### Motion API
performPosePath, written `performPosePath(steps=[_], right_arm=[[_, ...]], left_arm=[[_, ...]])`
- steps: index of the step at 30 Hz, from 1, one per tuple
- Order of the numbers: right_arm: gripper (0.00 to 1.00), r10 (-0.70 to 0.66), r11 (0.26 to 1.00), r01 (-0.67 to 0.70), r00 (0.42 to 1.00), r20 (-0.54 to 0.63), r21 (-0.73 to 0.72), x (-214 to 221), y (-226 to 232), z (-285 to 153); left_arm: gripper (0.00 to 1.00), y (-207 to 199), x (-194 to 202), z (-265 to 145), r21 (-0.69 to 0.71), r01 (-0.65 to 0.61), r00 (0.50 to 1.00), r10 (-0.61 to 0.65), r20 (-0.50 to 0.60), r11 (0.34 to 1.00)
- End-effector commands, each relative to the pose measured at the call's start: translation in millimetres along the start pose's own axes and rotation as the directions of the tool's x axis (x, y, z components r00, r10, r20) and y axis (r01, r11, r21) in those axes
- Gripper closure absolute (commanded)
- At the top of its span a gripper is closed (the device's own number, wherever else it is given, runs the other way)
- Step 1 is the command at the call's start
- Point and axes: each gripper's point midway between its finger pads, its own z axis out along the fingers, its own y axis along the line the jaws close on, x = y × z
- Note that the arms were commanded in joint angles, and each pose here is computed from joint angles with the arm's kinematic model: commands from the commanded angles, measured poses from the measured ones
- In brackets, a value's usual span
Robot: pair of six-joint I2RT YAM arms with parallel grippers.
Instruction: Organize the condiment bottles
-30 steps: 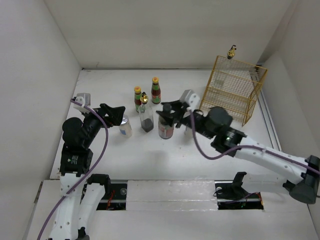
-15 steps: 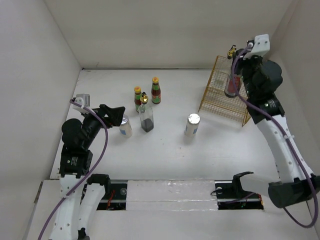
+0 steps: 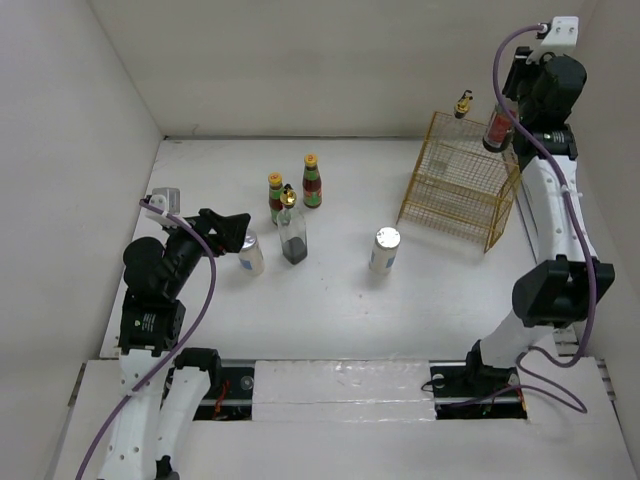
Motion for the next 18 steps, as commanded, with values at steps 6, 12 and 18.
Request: performPosePath(steps=[6,12,18], right_arm=[[1.00,0.051,0.996,-0.026,0.953,0.299,-0.090,-103.9,5.5,12.6],[1.00,0.091,0.990,-0.056,0.958,0.273,-0.133,-76.7,13.2,18.1],[1.00,0.123,0.981,-0.087,0.971,0.207,-0.174,-25.7,19.5,20.4]], left_arm=[[0.13,-6.4,-5.8,2.3,0.031,-0.006,1.000,0.005,0.017,0.999],[0.13,-2.7,-4.8,4.8,0.017,-0.011,1.000,0.011,0.013,1.000],[0.13,-4.3,-3.9,4.6,0.027,-0.012,1.000,0.011,0.008,1.000]])
